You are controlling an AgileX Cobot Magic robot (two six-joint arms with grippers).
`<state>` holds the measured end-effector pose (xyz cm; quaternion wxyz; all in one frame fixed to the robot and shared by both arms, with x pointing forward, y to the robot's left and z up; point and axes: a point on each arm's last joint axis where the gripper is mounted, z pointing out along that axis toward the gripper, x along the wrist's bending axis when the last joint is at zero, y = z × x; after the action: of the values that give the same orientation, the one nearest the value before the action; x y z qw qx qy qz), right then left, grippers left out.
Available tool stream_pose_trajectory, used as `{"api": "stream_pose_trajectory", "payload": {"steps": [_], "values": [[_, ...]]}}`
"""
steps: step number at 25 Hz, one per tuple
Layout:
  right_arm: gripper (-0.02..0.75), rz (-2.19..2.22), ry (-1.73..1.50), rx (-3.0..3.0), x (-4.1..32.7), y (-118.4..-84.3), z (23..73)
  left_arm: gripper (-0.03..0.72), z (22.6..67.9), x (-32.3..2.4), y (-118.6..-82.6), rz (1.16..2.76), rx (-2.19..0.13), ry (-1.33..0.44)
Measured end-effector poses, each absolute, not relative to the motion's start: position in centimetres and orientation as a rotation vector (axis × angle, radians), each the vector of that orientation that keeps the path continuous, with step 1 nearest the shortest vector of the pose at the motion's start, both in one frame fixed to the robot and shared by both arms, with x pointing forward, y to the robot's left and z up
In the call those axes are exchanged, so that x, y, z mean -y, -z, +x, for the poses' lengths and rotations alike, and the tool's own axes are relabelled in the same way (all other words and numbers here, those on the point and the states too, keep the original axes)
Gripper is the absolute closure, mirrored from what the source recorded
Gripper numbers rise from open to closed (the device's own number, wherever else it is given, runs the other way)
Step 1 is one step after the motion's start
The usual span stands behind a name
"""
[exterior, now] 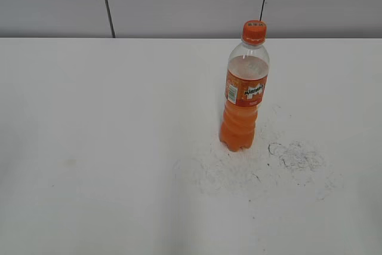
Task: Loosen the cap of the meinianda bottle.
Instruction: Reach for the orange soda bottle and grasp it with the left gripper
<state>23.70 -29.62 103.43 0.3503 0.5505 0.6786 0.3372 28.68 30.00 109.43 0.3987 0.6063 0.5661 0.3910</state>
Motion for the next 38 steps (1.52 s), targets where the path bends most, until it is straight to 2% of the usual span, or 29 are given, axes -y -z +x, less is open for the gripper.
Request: {"api": "stream_pose_trajectory", "payload": {"steps": [4, 12, 17, 27, 33, 38], "values": [[0.245, 1.426, -0.873, -1.758, 29.6, -103.4, 23.7, 0.108, 32.2, -29.6, -109.1, 1.467, -1.357, -1.03], [0.245, 1.426, -0.873, -1.758, 29.6, -103.4, 23.7, 0.108, 37.1, -28.5, -104.5, 1.347, -1.153, -1.106], [0.245, 1.426, -0.873, -1.758, 29.6, -103.4, 23.7, 0.108, 39.6, -27.4, -102.7, 1.368, -1.109, -1.065], [0.245, 1.426, -0.873, -1.758, 29.6, -103.4, 23.7, 0.115, 44.5, -23.5, -97.2, 1.461, -1.003, -0.886], [0.245, 1.426, -0.873, -1.758, 29.6, -103.4, 23.7, 0.116, 46.2, -21.4, -92.9, 1.536, -0.966, -0.659], [0.245, 1.426, -0.873, -1.758, 29.6, -103.4, 23.7, 0.118, 48.7, -18.9, -91.1, 1.624, -0.835, -0.49]]}}
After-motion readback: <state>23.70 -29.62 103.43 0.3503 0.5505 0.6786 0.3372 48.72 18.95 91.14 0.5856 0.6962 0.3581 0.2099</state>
